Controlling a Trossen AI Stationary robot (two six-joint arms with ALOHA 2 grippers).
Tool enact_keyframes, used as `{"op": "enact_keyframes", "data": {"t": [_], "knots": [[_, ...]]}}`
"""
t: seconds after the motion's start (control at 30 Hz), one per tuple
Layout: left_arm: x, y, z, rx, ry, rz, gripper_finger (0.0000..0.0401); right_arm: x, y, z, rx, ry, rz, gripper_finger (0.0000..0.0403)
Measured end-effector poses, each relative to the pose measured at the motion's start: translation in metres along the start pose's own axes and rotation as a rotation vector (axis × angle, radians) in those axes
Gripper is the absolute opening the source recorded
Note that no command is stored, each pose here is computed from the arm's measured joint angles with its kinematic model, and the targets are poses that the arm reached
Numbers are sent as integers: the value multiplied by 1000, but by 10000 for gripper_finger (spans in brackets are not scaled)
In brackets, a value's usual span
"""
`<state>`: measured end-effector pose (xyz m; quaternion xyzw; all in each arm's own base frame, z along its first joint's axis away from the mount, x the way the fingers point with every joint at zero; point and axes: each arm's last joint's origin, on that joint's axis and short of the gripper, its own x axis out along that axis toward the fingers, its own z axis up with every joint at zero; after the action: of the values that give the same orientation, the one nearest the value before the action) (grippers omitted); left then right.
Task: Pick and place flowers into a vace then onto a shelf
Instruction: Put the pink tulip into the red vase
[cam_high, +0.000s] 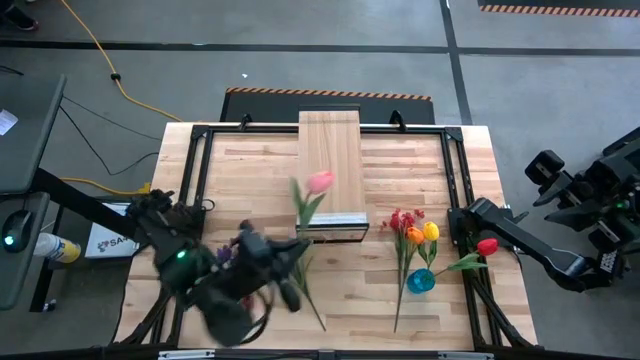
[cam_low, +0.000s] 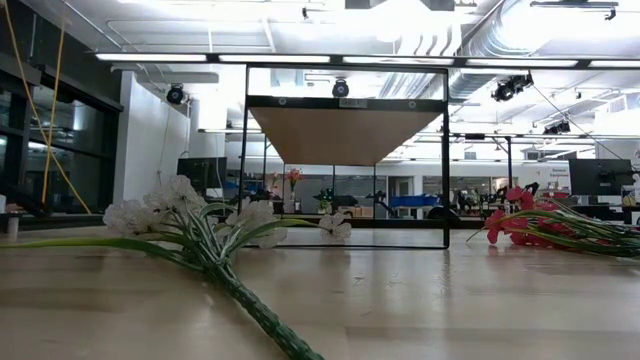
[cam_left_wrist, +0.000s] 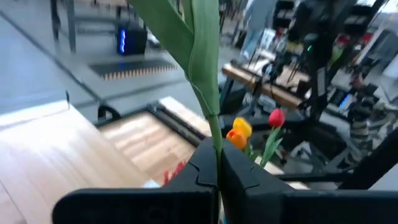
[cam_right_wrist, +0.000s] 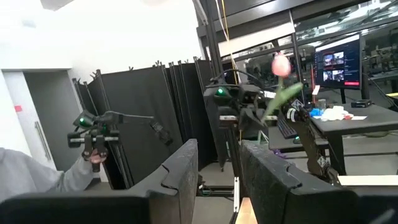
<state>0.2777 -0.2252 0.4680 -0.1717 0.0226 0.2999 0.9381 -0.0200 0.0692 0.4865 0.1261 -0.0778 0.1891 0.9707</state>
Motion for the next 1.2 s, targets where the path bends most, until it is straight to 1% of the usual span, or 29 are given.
{"op": "enact_keyframes", "data": {"t": [0.2, 0.3, 0.4, 0.5, 0.67, 0.9, 1.07, 1.2], "knots": [[-45, -3, -2, 11, -128, 8, 32, 0, 0, 0, -8, -1, -1, 114], [-61, -4, -4, 12, -151, -6, 32, 0, 0, 0, -8, -14, -14, 114], [-71, -5, -6, 14, -144, -32, 32, 0, -1, 1, -9, -24, -24, 114], [-77, -5, -7, 27, -139, -49, 32, 0, -1, 1, -9, -25, -25, 114], [-85, -5, -9, 107, -135, -66, 32, 0, -1, 1, -9, -36, -36, 114], [-98, -4, -11, 189, -129, -96, 32, 0, -1, 1, -9, -38, -38, 114], [-98, -4, -11, 234, -130, -95, 32, 0, -1, 1, -9, -42, -42, 114], [-98, -4, -12, 275, -132, -93, 32, 0, -2, 2, -9, -74, -74, 114]]}}
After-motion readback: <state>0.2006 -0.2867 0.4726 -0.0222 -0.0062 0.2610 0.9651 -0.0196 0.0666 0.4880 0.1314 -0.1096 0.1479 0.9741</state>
